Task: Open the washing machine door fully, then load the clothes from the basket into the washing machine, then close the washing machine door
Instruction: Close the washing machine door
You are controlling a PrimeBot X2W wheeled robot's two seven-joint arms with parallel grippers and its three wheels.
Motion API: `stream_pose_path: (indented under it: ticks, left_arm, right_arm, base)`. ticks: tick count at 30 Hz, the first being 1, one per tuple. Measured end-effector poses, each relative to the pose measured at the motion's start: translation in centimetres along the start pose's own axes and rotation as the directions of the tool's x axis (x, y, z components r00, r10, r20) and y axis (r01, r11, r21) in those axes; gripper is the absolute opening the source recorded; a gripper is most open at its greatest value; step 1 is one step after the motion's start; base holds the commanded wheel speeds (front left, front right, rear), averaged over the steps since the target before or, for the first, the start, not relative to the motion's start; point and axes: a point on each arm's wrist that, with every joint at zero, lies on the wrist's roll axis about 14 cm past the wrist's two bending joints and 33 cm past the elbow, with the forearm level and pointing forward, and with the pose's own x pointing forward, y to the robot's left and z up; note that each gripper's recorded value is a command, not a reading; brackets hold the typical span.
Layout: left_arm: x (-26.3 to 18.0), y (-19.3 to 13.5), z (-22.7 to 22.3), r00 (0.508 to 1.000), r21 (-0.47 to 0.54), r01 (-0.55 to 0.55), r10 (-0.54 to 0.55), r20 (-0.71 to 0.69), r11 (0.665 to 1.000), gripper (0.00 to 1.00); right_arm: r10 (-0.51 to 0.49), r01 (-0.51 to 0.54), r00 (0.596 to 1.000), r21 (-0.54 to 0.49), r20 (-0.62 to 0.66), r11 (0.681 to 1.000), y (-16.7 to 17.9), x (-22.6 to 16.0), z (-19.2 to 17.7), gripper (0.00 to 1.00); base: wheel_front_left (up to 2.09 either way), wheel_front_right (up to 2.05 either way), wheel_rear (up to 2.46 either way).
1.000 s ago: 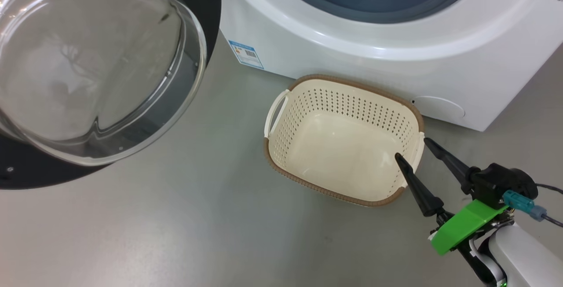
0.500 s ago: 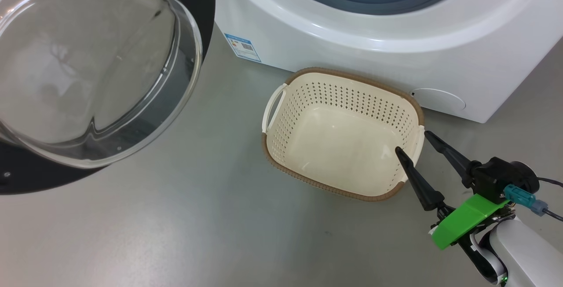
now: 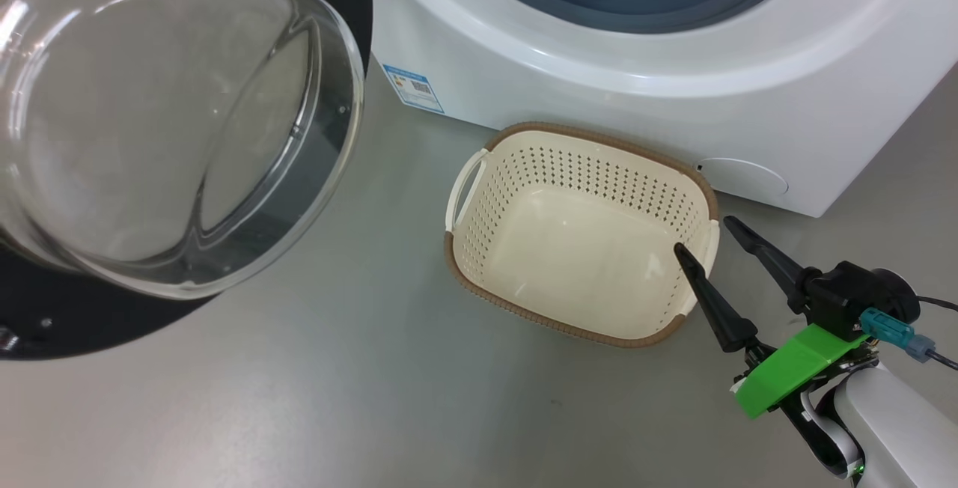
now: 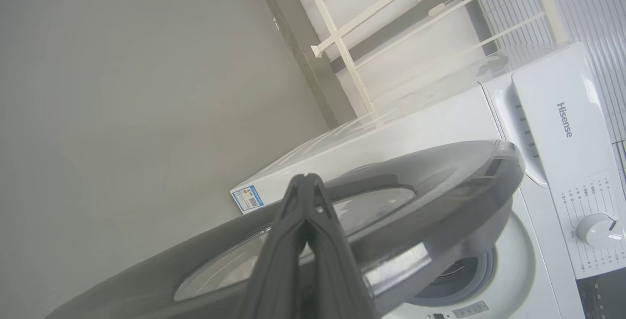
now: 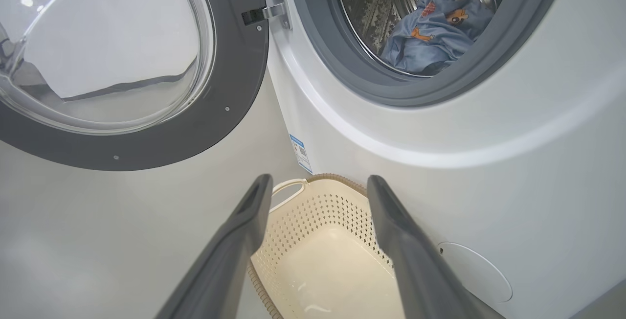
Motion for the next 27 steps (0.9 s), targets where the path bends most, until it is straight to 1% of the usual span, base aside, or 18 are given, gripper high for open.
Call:
stream_pose_path:
  ticks: [1,6,14,19,27]
  left_arm:
    - [0.0,0.0,0.0,1.0,0.0,0.0,0.0,0.0,1.0,0.0]
    - [-0.3,-0.9,-1.5,0.996,0.036,0.031,-0.028,-0.09,0.999,0.0]
    - [-1.2,-1.8,-4.2,0.969,0.067,0.092,-0.074,-0.236,0.994,0.0]
    - [-1.5,-3.2,-5.9,0.938,0.092,0.156,-0.118,-0.327,0.983,0.0]
    - [-1.8,-5.1,-9.2,0.866,0.127,0.252,-0.164,-0.473,0.959,0.0]
  right_arm:
    - [0.0,0.0,1.0,0.0,0.0,1.0,0.0,0.0,0.0,1.0]
    - [-0.007,0.007,1.0,-0.015,0.017,1.0,0.0,-0.1,1.0,1.0]
    - [-0.032,0.033,0.998,-0.031,0.05,0.999,0.2,-0.9,2.7,1.0]
    - [-0.057,0.06,0.997,-0.05,0.058,0.997,0.1,-1.9,3.3,1.0]
    - [-0.117,0.12,0.991,-0.047,0.068,0.992,-0.4,-4.1,3.7,1.0]
  base:
    - [0.0,0.0,0.0]
    - [0.0,0.0,0.0]
    - [0.0,0.0,0.0]
    - [0.0,0.0,0.0]
    - [0.0,0.0,0.0]
